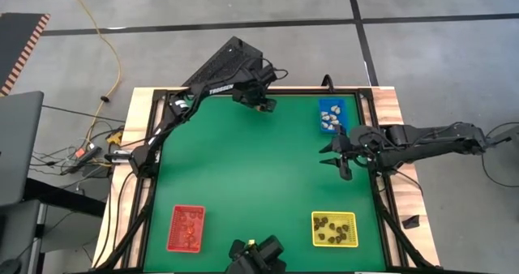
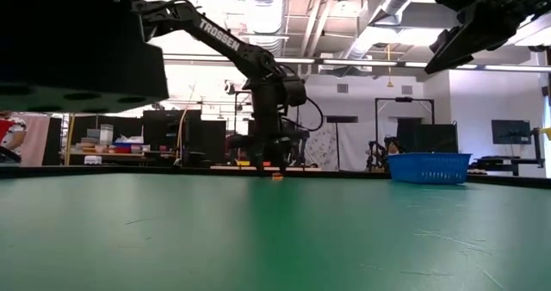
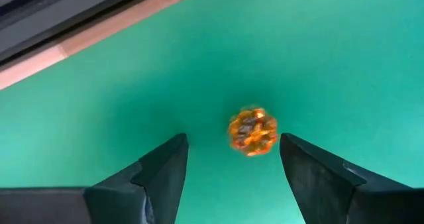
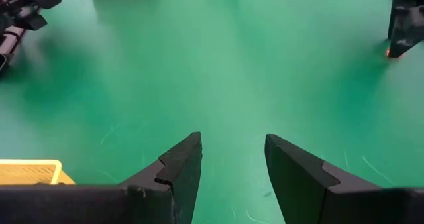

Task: Sort Halloween decoration
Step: Put the orange pumpkin toy into the red bin

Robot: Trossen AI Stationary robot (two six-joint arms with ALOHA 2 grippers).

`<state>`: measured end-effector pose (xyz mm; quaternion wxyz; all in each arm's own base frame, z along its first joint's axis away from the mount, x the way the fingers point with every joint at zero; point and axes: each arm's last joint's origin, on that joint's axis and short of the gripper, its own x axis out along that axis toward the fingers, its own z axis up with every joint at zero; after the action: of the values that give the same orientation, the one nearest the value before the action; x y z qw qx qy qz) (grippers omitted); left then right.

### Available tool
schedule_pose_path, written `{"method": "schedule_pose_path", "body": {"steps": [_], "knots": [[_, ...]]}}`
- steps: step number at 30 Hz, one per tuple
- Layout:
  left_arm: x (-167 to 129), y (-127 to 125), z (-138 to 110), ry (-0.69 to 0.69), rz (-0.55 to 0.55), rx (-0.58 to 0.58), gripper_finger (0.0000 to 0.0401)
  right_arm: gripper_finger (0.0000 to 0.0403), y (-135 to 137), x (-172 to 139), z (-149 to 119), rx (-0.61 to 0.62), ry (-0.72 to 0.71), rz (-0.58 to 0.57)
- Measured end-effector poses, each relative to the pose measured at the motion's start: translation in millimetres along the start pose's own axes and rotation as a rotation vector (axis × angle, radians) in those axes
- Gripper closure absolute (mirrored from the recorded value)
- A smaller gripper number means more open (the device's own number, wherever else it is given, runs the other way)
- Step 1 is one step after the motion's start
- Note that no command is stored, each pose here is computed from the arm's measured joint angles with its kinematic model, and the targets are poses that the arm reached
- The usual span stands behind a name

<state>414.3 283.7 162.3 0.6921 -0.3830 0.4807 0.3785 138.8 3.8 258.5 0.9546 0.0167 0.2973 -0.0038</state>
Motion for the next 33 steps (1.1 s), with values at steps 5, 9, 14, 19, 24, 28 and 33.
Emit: {"method": "schedule_pose_path", "body": {"steps": [5, 9, 14, 19, 24, 28, 33], "knots": [[0.0, 2.5, 1.0, 0.010, -0.007, 0.001, 0.0170, 0.0207, 0.0, 0.0, -0.1, -0.001, 0.001, 0.000], [0.0, 1.7, 1.4, 0.005, -0.015, 0.015, 0.0170, 0.0207, -0.1, 0.0, -1.3, -0.001, 0.014, -0.001], [-0.1, 1.0, 2.1, 0.002, -0.029, 0.028, 0.0170, 0.0207, -0.1, 0.1, -1.5, -0.001, 0.015, -0.001], [-0.1, -0.5, 4.3, -0.020, -0.047, 0.039, 0.0174, 0.0207, -0.1, 0.0, -1.6, -0.001, 0.017, -0.002], [-0.1, -0.8, 3.9, -0.017, -0.047, 0.044, 0.0201, 0.0207, -0.1, 0.1, -1.7, -0.001, 0.018, -0.002], [-0.1, -0.1, 2.7, -0.004, -0.040, 0.047, 0.0229, 0.0207, -0.1, 0.0, -1.7, 0.000, 0.018, -0.002], [0.0, -0.5, 2.2, 0.006, -0.057, 0.065, 0.0250, 0.0207, -0.1, 0.0, -1.9, 0.003, 0.020, -0.002]]}}
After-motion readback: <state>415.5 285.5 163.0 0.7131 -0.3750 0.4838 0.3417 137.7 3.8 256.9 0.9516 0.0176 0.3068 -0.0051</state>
